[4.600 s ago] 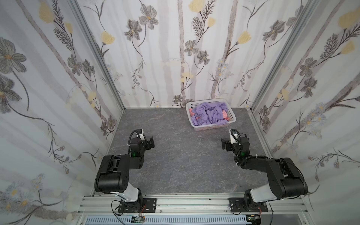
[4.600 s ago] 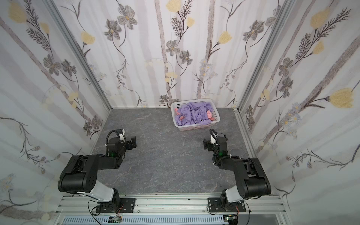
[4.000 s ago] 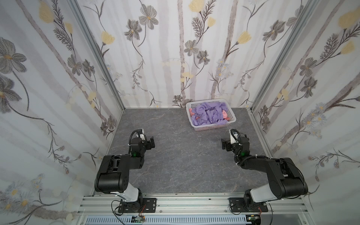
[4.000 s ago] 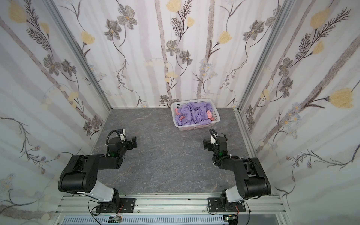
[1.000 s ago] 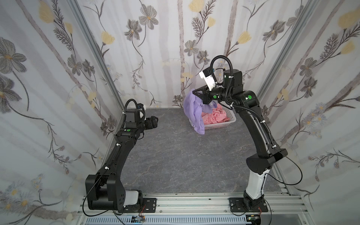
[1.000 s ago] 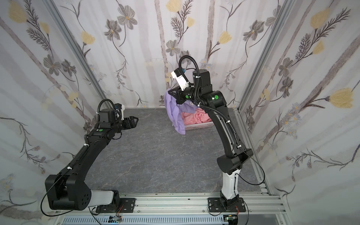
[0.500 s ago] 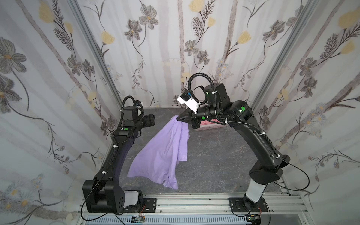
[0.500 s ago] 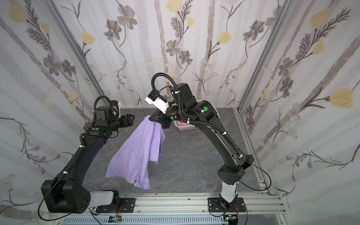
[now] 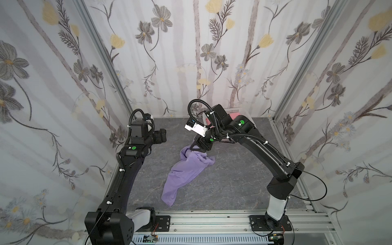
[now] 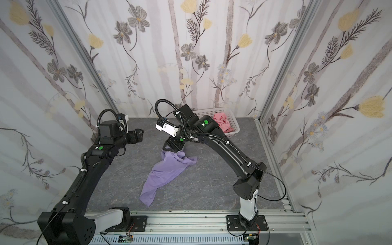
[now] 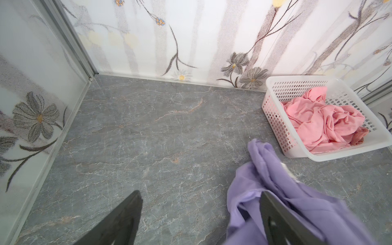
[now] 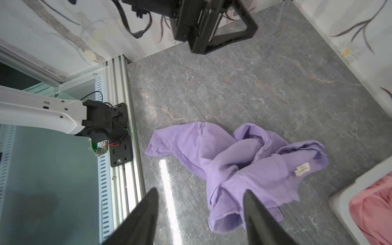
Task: Fold and stack t-shirts
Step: Place the T-shirt at the center of the board.
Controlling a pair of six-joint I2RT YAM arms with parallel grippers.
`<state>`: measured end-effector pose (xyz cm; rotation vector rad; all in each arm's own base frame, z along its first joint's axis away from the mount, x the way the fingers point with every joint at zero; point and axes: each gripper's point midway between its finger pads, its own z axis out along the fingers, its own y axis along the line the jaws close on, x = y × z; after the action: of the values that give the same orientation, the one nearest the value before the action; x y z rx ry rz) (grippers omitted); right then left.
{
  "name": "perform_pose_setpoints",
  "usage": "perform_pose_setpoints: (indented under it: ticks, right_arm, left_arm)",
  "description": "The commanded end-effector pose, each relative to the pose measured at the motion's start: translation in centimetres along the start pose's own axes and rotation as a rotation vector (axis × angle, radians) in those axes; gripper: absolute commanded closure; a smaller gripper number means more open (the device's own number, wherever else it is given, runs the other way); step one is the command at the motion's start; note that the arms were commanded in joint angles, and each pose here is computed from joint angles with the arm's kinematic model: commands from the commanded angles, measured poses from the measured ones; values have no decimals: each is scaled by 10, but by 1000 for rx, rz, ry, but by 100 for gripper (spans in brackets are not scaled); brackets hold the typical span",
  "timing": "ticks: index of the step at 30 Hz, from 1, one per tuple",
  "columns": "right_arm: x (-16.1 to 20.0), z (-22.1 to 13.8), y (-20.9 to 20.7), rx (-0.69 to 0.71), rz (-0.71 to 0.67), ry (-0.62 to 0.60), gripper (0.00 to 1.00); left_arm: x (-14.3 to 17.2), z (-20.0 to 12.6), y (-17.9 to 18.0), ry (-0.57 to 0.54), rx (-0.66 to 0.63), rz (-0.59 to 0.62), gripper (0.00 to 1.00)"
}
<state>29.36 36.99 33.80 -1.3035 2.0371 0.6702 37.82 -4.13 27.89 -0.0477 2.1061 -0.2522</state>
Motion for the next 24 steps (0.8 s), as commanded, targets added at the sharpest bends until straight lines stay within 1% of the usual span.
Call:
perform_pose_setpoints:
  ticks: [1,4,6,7,9,11,12,15,18,21,24]
  right_arm:
    - [-15,-15,-54,169,18,-50,3]
    - [-23,-10,-93,163,85,-91,1]
    - [-16,6,-127,216,124,-68,1]
    - [-6,16,-144,267,129,-32,1]
    - [28,38,-188,391,155,79,3]
    - [65,48,-231,504,210,181,4]
    - [85,47,-252,567,244,229,4]
    - [136,26,-302,705,368,317,5]
    - [177,-1,-340,788,492,354,5]
    - [209,-35,-370,905,552,400,5]
    - [232,-61,-389,958,589,429,5]
  left_arm:
    - [2,-3,-2,-3,13,-25,10]
    - [5,-4,-4,-3,26,-41,9]
    - [7,-6,-5,-4,34,-55,8]
    - [8,-7,-6,-5,38,-61,9]
    - [13,-10,-7,-9,51,-75,9]
    - [16,-13,-8,-12,56,-85,9]
    - [18,-15,-7,-14,55,-87,9]
    - [23,-21,-7,-10,55,-81,9]
    - [30,-24,-5,-2,46,-73,8]
    - [34,-23,-4,5,42,-73,8]
    - [35,-18,-4,10,48,-77,8]
